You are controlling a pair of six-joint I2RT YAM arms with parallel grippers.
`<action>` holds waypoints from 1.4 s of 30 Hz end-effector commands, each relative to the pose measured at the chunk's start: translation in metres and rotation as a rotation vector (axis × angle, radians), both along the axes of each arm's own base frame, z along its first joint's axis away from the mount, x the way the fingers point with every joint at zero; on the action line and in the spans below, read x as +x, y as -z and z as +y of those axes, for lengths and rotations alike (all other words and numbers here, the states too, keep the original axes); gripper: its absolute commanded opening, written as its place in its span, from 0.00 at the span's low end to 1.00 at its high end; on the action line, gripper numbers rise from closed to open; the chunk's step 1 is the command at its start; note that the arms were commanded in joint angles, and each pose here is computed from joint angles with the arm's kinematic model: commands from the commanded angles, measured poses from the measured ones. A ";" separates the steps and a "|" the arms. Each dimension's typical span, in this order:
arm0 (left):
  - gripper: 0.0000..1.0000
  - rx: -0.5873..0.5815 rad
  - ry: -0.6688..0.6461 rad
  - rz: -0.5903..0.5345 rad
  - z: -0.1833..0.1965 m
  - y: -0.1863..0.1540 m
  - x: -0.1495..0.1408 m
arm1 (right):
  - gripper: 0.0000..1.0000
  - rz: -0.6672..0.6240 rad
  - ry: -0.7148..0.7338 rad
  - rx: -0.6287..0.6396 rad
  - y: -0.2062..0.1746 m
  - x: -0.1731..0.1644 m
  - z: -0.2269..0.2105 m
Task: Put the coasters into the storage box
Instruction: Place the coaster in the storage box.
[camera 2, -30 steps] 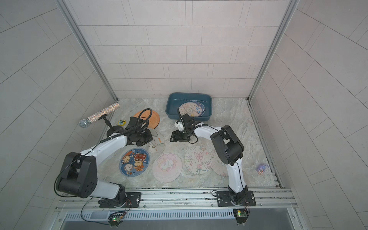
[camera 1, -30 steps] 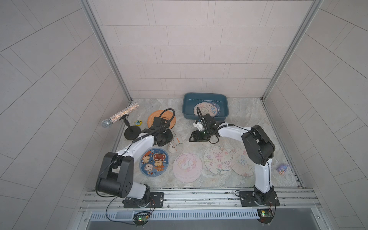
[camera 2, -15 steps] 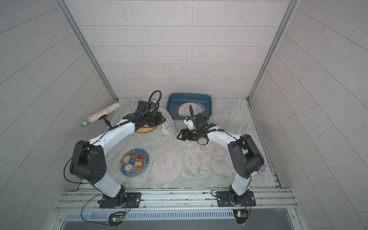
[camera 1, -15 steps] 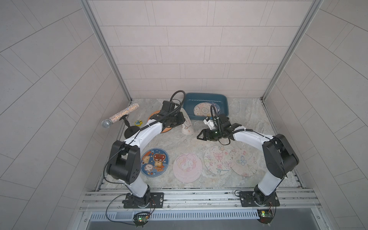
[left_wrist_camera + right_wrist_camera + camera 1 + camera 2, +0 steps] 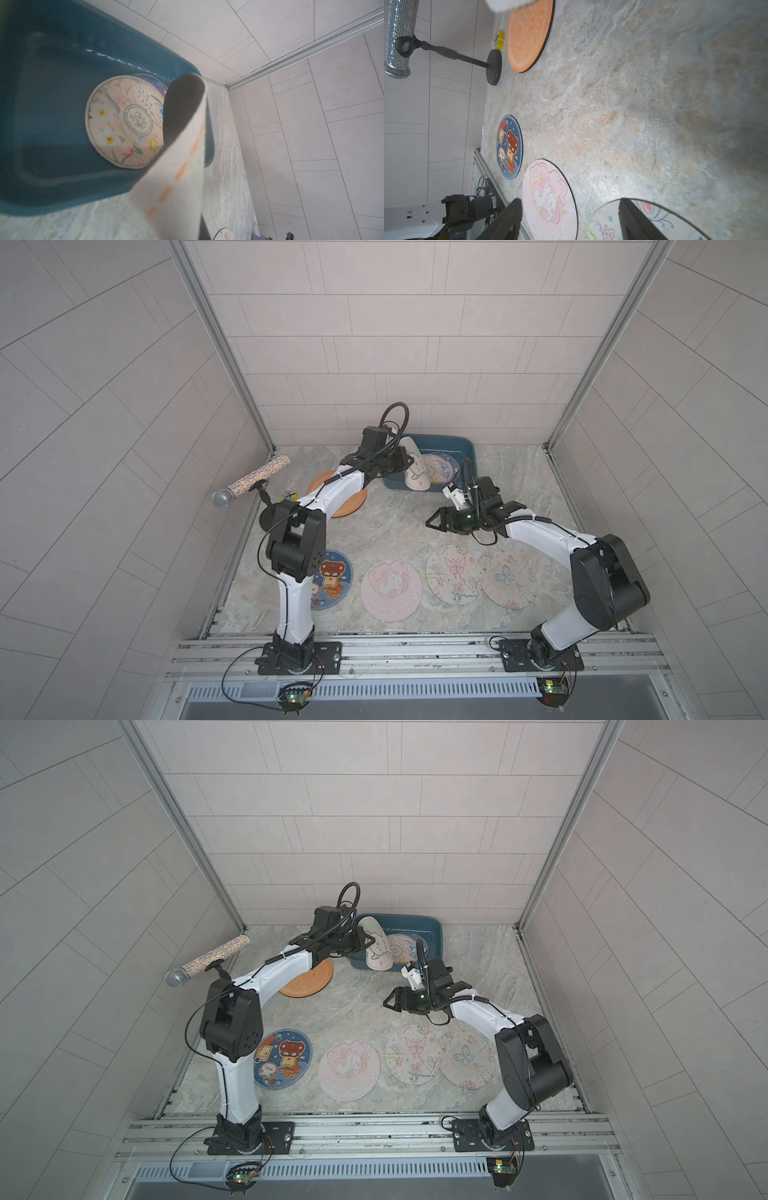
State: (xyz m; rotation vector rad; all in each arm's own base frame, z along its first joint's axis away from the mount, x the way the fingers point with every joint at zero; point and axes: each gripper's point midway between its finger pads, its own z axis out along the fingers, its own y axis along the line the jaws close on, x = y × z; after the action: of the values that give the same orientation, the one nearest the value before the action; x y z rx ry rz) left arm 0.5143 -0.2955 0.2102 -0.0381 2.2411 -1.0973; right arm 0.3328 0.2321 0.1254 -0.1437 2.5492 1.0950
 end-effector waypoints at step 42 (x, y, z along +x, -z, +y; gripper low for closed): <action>0.99 0.294 -0.208 0.035 0.021 0.053 0.079 | 0.78 0.015 0.075 -0.084 0.001 -0.010 -0.038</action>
State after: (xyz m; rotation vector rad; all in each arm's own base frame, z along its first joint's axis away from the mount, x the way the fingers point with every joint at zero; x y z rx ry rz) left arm 0.5990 -0.2822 0.1342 -0.1790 2.3705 -0.6944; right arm 0.3300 0.2031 0.1256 -0.0654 2.5743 1.0120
